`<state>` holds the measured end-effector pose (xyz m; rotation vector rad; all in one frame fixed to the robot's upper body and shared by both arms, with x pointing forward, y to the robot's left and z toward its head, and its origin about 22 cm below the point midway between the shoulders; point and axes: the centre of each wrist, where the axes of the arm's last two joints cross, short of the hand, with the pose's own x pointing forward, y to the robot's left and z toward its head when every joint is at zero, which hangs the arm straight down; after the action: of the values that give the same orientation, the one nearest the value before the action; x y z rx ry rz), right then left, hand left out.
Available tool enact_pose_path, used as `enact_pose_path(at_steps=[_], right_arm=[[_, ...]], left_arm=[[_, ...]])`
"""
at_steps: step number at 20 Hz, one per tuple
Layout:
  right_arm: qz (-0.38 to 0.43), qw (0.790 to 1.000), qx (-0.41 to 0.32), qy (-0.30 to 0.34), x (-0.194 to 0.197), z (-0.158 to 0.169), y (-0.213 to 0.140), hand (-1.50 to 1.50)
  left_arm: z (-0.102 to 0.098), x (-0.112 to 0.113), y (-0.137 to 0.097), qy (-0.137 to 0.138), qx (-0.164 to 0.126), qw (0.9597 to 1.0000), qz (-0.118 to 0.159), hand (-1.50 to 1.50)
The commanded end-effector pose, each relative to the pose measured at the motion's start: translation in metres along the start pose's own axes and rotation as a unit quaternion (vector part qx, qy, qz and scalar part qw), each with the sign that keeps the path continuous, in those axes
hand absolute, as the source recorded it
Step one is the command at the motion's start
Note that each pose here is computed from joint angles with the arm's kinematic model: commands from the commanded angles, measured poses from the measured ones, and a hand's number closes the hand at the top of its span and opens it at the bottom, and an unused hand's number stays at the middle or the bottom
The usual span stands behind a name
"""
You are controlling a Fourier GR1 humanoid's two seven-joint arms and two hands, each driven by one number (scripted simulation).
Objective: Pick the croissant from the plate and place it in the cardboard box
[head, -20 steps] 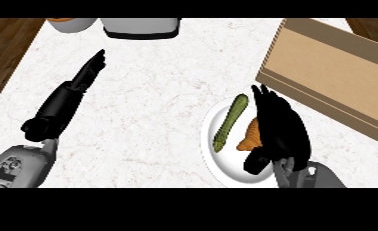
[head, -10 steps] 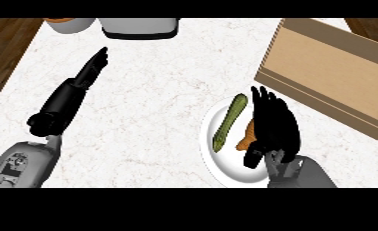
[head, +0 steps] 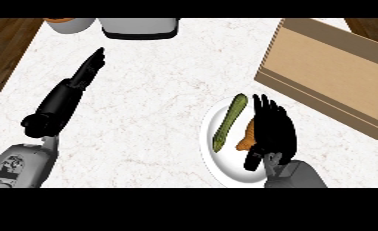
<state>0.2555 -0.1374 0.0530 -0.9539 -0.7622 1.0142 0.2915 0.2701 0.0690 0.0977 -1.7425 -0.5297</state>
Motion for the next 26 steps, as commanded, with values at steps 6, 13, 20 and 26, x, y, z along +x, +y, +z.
enact_pose_path(at_steps=[6, 13, 20, 26], right_arm=[[0.007, 0.999, 0.007, 0.048, 0.008, -0.023, 0.002, -1.5], [0.005, 0.998, 0.017, 0.064, -0.009, -0.035, 0.038, -1.5], [0.023, 1.0, 0.013, -0.005, -0.026, -0.042, 0.043, 1.5], [0.038, 0.997, -0.06, -0.032, -0.02, -0.038, 0.039, 1.5]], left_arm=[[0.012, -0.014, 0.004, -0.006, 0.007, 1.0, -0.003, 0.0], [-0.001, -0.005, 0.0, -0.002, 0.006, 1.0, -0.005, 0.0], [-0.008, -0.004, -0.016, -0.012, 0.002, 0.9999, -0.009, 0.0], [-0.013, 0.002, 0.002, 0.001, 0.0, 1.0, 0.0, 0.0]])
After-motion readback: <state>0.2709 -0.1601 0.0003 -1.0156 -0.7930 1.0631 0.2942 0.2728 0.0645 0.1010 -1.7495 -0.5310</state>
